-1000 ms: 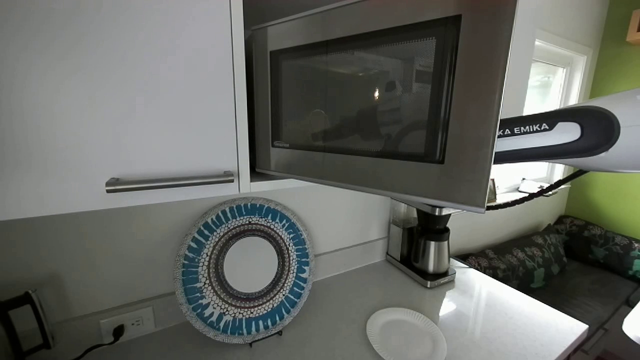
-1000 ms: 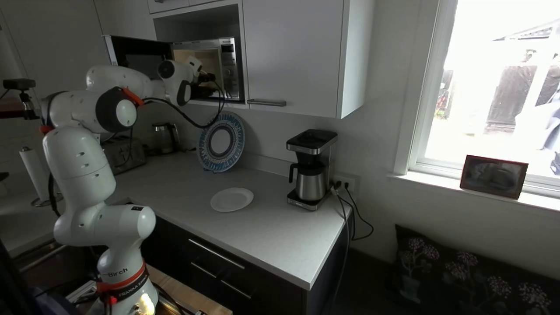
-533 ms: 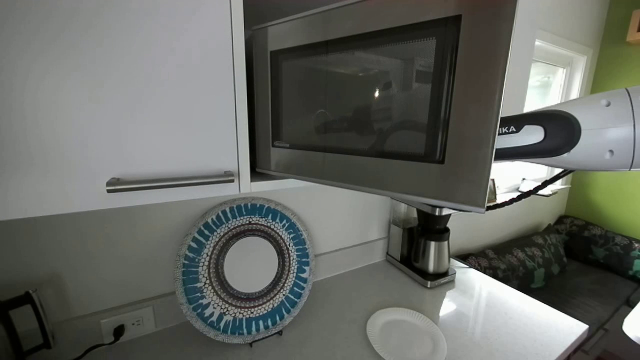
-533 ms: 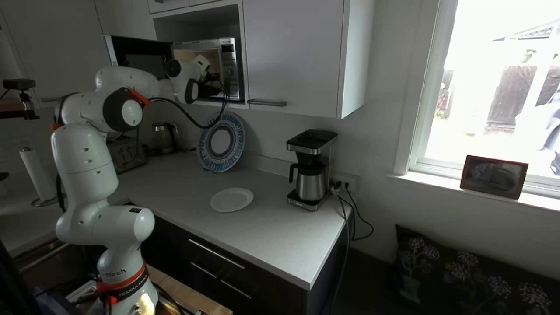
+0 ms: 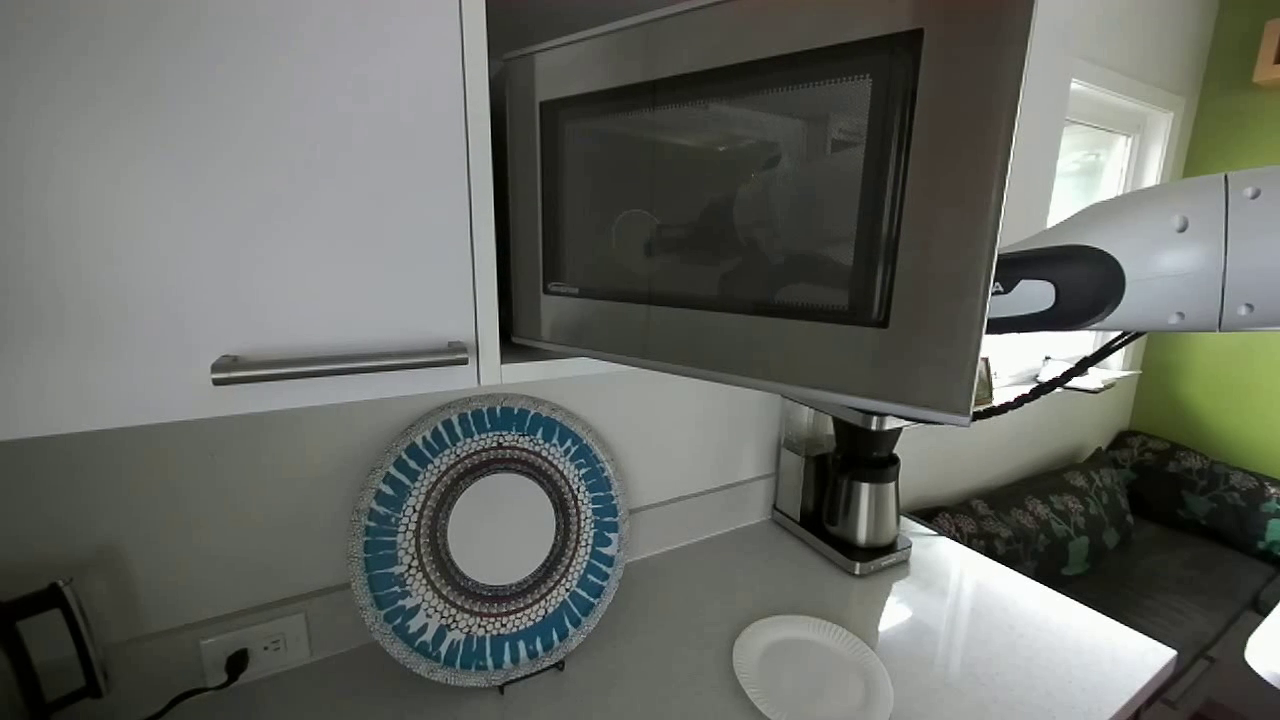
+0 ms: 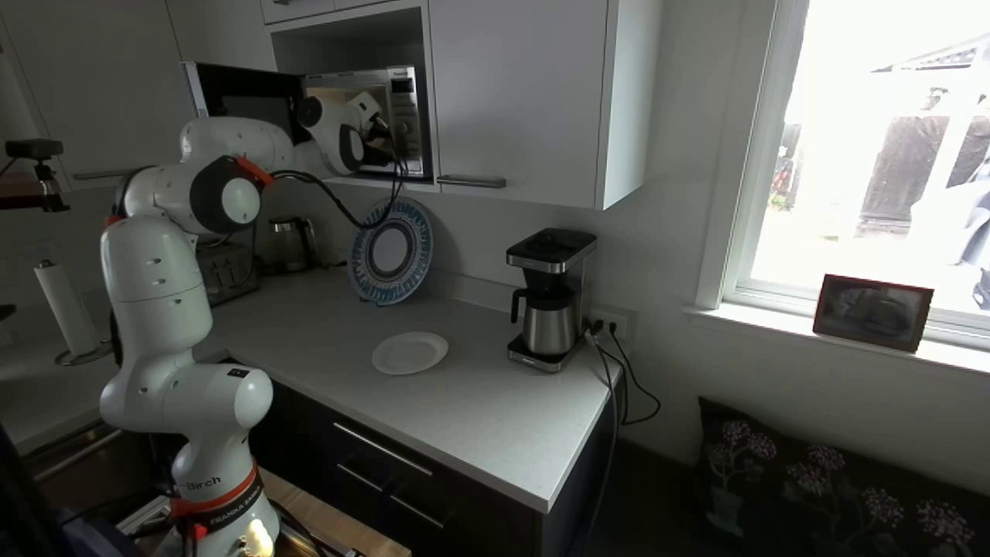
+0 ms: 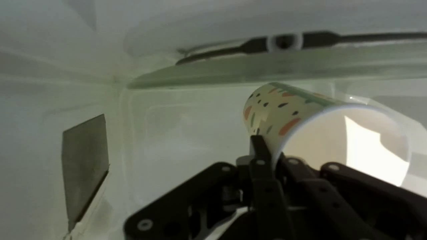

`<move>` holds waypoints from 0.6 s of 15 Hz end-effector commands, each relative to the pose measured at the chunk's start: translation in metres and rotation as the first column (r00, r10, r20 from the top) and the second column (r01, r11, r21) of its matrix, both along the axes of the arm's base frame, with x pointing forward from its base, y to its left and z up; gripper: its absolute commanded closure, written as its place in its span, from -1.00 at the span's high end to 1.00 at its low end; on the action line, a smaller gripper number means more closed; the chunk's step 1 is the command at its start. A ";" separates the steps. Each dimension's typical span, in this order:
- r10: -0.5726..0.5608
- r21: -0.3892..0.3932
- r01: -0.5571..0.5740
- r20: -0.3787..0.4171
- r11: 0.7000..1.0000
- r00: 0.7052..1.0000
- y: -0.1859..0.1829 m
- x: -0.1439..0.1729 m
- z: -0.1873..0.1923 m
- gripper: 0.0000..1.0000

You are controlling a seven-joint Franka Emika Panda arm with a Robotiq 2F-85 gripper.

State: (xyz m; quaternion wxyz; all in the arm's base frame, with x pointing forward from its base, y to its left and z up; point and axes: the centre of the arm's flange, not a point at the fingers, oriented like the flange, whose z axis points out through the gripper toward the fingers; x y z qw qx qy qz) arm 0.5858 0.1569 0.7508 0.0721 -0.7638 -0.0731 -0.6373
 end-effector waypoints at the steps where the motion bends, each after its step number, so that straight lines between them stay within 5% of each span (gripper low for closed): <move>1: -0.045 0.004 0.045 -0.054 0.999 0.998 0.038 -0.002 0.011 -0.99; 9: -0.212 -0.037 0.209 -0.149 0.977 0.966 0.078 -0.031 0.050 -0.99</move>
